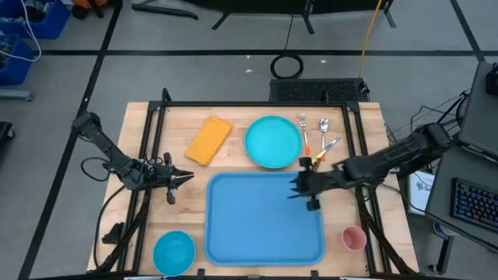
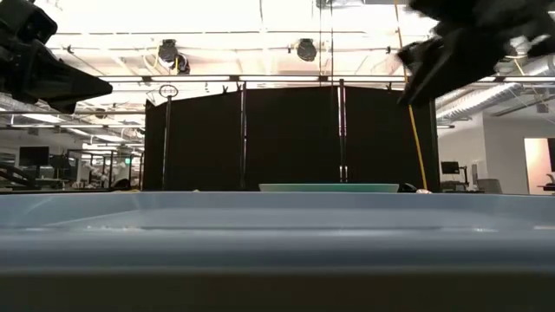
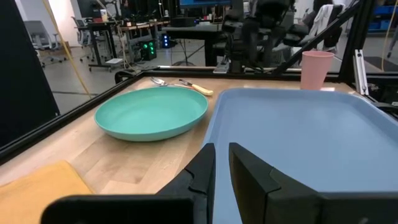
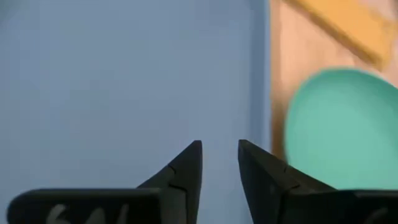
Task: Set up tray
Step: Put the plate on top of the tray
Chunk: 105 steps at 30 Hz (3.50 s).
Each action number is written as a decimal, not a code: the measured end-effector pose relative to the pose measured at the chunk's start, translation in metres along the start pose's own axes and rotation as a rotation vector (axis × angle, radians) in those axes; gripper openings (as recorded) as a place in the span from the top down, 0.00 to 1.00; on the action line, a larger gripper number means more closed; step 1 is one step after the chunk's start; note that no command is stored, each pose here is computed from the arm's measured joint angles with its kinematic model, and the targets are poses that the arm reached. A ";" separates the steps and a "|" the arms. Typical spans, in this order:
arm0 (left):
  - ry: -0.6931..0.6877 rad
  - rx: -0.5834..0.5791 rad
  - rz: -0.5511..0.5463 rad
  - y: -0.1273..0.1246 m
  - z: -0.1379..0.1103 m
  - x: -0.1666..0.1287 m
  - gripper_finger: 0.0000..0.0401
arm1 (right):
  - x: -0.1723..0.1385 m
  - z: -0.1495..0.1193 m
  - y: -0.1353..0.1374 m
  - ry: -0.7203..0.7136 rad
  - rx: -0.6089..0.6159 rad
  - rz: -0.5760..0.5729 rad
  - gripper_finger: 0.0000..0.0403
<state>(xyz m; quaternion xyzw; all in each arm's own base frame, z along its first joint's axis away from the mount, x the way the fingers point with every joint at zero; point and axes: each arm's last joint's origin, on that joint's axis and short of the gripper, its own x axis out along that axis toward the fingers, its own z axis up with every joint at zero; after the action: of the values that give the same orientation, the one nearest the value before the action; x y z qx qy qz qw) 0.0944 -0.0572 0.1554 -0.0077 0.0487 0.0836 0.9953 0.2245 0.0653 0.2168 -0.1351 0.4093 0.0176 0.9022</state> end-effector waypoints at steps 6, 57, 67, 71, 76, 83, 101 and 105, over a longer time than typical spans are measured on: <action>0.000 0.001 0.000 0.000 0.000 0.000 0.87 | 0.042 0.005 -0.016 0.222 -0.110 -0.038 0.74; 0.000 0.001 0.001 0.000 0.000 0.000 0.87 | 0.075 -0.018 -0.070 0.369 0.039 -0.056 0.74; 0.000 0.001 0.000 0.000 0.000 0.000 0.87 | 0.094 -0.027 -0.067 0.442 0.015 -0.064 0.74; 0.000 0.001 0.000 0.000 0.000 0.000 0.87 | 0.101 -0.026 -0.068 0.417 -0.018 -0.083 0.74; 0.000 0.001 0.001 0.000 0.000 0.000 0.87 | 0.099 -0.024 -0.069 0.406 -0.026 -0.096 0.74; 0.000 0.001 0.000 0.000 0.000 0.000 0.87 | 0.099 -0.024 -0.069 0.407 -0.025 -0.098 0.84; 0.000 0.001 0.001 0.000 0.000 0.000 0.87 | 0.096 -0.022 -0.067 0.433 -0.081 -0.244 1.00; 0.000 0.000 0.000 0.000 0.000 0.000 0.87 | 0.089 -0.016 -0.061 0.399 -0.096 -0.260 1.00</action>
<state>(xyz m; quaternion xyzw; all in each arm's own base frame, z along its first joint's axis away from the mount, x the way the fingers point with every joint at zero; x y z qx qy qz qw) 0.0944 -0.0571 0.1553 -0.0075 0.0487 0.0838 0.9953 0.2808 -0.0051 0.1543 -0.2302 0.5572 -0.1060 0.7908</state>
